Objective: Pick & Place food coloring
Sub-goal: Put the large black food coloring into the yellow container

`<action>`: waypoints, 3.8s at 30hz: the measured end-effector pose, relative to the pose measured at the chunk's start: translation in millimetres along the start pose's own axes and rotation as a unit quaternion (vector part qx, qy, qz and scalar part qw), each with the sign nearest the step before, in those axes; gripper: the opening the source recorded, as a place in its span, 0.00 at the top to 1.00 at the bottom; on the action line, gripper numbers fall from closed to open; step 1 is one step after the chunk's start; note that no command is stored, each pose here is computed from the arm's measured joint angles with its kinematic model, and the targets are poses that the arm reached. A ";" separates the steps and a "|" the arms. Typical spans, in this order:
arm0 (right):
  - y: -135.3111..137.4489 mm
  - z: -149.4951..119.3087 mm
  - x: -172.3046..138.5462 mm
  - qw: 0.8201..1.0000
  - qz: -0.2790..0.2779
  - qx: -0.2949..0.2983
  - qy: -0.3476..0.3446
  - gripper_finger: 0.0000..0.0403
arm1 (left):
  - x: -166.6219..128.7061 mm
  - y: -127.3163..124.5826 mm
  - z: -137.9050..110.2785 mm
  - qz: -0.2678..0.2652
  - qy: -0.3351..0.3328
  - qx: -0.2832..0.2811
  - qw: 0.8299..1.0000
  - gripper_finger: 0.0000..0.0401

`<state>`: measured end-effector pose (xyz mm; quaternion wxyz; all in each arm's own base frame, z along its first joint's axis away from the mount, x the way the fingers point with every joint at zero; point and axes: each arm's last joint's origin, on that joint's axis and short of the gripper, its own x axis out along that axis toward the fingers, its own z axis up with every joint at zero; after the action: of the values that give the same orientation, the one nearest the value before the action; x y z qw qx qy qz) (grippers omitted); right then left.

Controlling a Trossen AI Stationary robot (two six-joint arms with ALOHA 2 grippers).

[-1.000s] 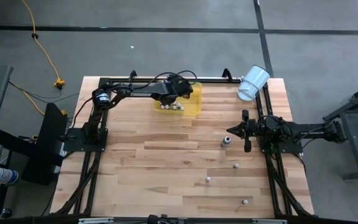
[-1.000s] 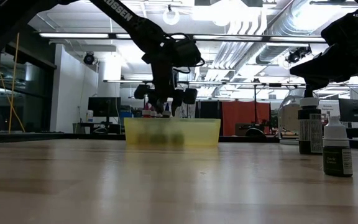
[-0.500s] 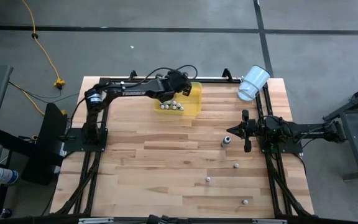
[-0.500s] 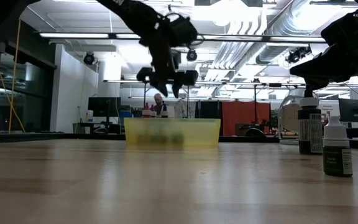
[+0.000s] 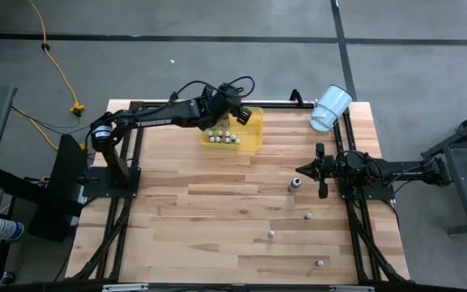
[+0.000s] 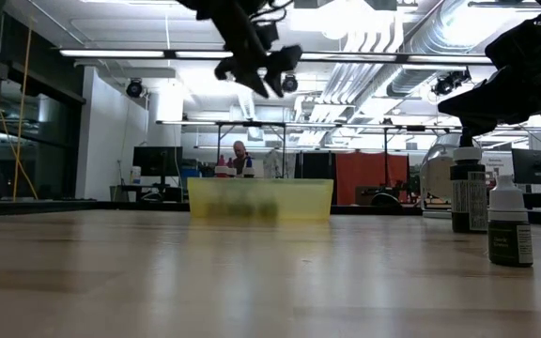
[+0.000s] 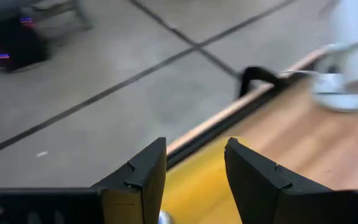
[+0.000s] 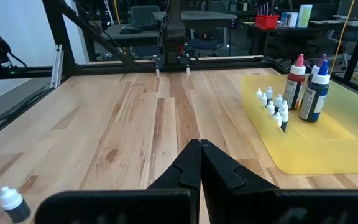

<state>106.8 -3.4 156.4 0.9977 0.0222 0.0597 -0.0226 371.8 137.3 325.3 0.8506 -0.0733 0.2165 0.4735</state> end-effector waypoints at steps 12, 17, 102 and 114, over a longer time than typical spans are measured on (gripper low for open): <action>0.0 0.0 0.0 1.000 0.000 0.000 0.000 1.00 | -32.4 -38.4 17.1 -0.396 -0.021 0.152 0.905 0.62; -0.1 0.0 0.0 1.000 0.000 0.000 0.000 1.00 | -37.8 -61.3 0.6 -0.487 -0.023 0.224 0.844 0.62; 0.0 0.0 0.0 1.000 0.000 0.000 0.000 1.00 | 44.1 -208.6 -185.3 -0.499 -0.214 0.146 0.827 0.25; 0.0 0.0 0.0 1.000 0.000 0.000 0.000 1.00 | 55.4 -224.9 -178.1 -0.510 -0.232 0.134 0.818 0.25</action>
<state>106.8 -3.4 156.4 0.9977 0.0222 0.0597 -0.0228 532.2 -0.2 123.5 0.9968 0.0535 0.0062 -0.0584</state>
